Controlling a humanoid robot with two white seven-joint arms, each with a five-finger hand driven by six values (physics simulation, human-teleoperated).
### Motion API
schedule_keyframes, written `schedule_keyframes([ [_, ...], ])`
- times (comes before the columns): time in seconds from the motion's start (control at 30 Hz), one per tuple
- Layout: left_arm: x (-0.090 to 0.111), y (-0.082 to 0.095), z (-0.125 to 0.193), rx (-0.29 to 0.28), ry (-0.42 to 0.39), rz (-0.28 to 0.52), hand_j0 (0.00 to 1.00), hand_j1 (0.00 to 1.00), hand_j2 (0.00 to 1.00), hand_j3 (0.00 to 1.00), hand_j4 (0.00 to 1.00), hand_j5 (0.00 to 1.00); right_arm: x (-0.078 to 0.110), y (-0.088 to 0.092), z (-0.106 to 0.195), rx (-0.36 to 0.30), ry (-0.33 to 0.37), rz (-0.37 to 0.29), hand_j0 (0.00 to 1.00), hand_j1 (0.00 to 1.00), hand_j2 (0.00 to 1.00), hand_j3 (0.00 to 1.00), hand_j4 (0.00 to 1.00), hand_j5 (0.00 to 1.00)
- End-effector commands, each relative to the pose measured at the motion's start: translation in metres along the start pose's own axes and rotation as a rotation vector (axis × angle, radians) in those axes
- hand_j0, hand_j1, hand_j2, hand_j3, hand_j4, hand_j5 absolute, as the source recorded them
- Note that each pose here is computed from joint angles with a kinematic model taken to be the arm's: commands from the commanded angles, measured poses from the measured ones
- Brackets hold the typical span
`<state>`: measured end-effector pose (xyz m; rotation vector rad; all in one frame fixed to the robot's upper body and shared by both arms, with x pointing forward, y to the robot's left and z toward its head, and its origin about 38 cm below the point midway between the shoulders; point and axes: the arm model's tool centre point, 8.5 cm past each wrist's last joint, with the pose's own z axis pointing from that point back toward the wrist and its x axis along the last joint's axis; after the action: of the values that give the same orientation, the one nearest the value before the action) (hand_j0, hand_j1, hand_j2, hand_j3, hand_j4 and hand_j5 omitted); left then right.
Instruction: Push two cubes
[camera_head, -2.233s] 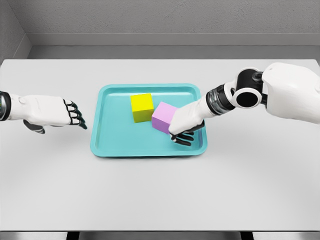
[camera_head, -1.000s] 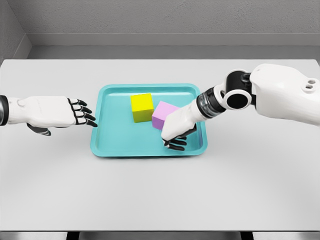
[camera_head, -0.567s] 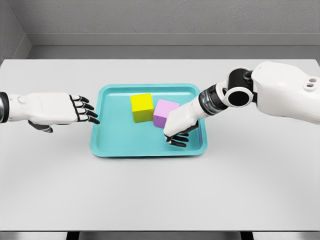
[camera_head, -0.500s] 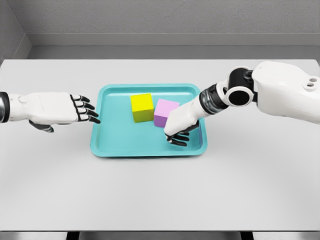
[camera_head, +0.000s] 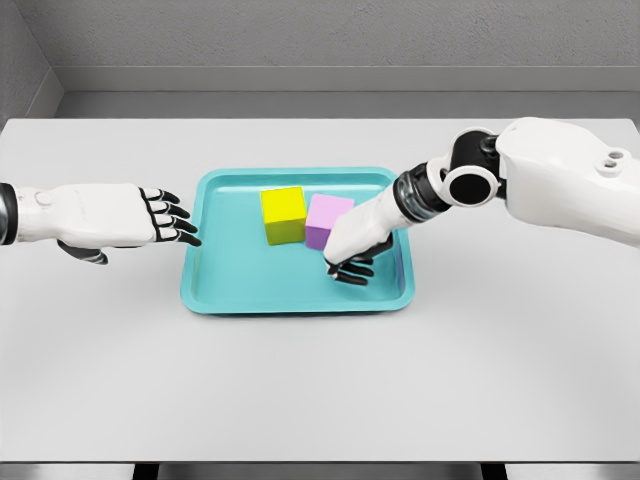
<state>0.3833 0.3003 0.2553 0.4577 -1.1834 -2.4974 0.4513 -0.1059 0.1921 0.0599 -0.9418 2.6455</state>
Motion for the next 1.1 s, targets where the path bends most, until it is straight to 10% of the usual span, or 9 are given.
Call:
schedule_keyframes([
  [0.0, 0.000, 0.000, 0.001, 0.002, 0.002, 0.003, 1.00, 1.00, 1.00, 1.00, 1.00, 1.00, -0.004, 0.002, 0.000, 0.006, 0.016, 0.012, 0.10, 0.10, 0.10, 0.10, 0.10, 0.10],
  [0.83, 0.001, 0.002, 0.001, 0.004, -0.002, 0.000, 1.00, 1.00, 1.00, 1.00, 1.00, 1.00, -0.011, -0.002, -0.001, 0.003, 0.035, 0.004, 0.11, 0.11, 0.11, 0.11, 0.11, 0.11],
  [1.07, -0.002, 0.014, 0.004, 0.036, 0.009, -0.019, 0.97, 0.97, 0.97, 0.97, 0.97, 0.97, -0.013, 0.019, 0.042, -0.005, 0.032, 0.023, 0.11, 0.11, 0.11, 0.11, 0.11, 0.11],
])
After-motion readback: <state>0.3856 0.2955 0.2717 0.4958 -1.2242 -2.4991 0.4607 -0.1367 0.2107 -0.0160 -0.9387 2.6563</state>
